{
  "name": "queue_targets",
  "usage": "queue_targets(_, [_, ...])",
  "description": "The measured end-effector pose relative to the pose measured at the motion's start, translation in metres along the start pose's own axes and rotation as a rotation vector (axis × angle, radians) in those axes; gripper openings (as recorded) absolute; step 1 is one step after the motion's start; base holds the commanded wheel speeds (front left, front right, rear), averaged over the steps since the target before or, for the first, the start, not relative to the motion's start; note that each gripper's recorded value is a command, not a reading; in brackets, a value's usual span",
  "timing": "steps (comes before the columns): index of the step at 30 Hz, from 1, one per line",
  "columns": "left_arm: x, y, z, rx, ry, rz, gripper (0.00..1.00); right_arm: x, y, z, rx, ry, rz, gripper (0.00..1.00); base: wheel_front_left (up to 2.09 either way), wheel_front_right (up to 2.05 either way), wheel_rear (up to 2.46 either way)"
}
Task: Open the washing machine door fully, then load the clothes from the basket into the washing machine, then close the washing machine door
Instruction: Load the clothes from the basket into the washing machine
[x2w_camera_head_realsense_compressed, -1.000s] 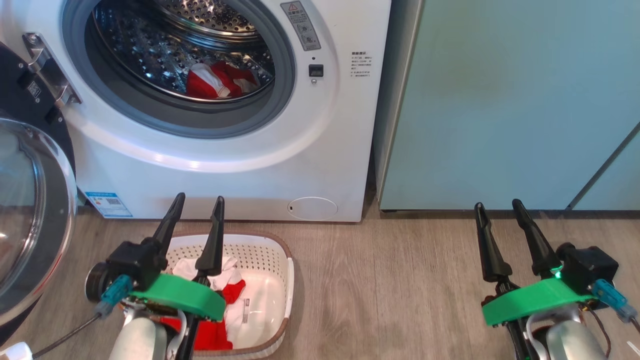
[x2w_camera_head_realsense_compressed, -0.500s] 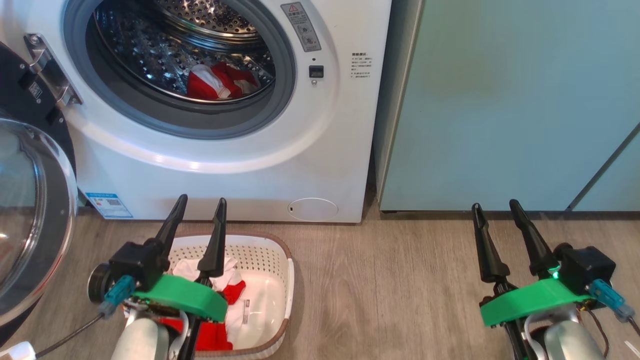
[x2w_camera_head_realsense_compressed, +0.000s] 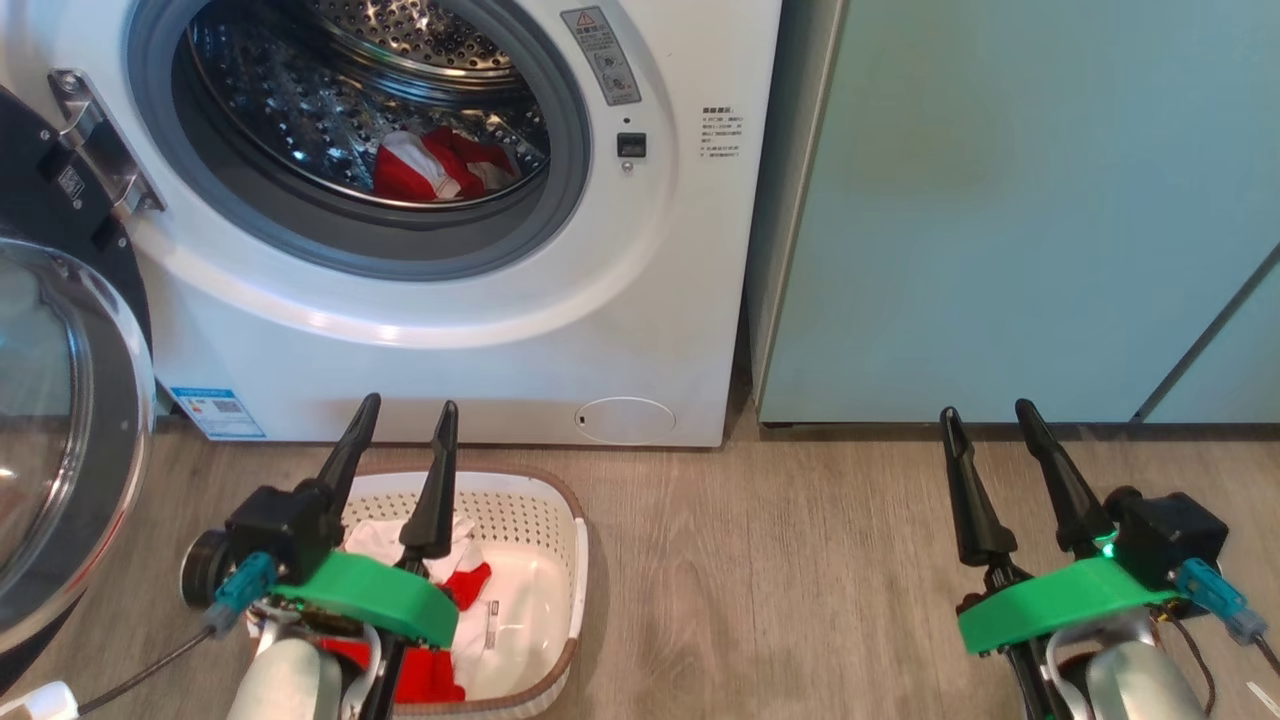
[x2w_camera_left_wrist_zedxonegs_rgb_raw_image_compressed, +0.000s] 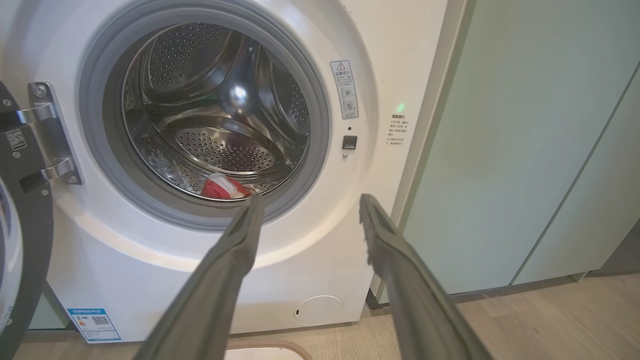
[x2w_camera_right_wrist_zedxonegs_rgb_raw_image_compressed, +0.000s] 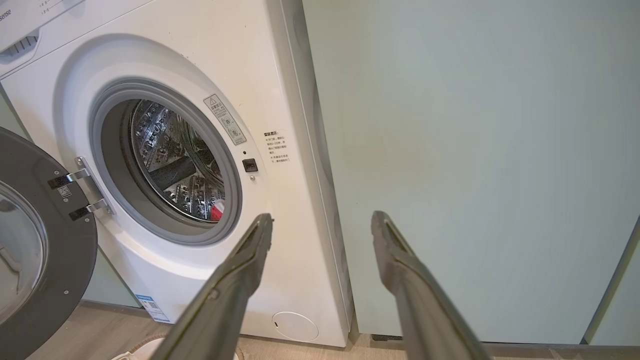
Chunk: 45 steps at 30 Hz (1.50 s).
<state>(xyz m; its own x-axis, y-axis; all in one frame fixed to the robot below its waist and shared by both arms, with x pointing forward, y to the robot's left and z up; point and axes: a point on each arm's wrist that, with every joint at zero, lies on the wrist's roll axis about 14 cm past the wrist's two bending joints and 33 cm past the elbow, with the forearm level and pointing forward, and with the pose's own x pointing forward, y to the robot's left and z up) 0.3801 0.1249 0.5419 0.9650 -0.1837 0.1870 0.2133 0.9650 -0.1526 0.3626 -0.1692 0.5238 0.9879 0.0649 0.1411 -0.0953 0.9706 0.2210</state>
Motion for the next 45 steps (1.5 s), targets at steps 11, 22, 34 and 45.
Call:
queue_targets(11, [0.000, -0.001, -0.004, -0.009, 0.011, -0.002, 1.00, 0.001, 0.000, -0.003, 0.007, 0.007, -0.002, 1.00, 0.00, 0.00, 0.00])
queue_targets(22, [-0.002, 0.002, -0.024, -0.011, 0.071, 0.009, 1.00, 0.003, 0.001, -0.010, 0.011, 0.028, 0.002, 1.00, 0.00, 0.00, 0.00])
queue_targets(34, [-0.012, 0.024, -0.157, 0.032, 0.495, 0.020, 1.00, 0.035, -0.002, -0.048, 0.002, 0.118, 0.009, 1.00, 0.00, 0.00, 0.00])
queue_targets(45, [-0.014, 0.071, -0.268, 0.197, 0.879, -0.043, 1.00, 0.064, -0.019, -0.107, -0.007, 0.239, -0.012, 1.00, 0.00, 0.00, 0.00])
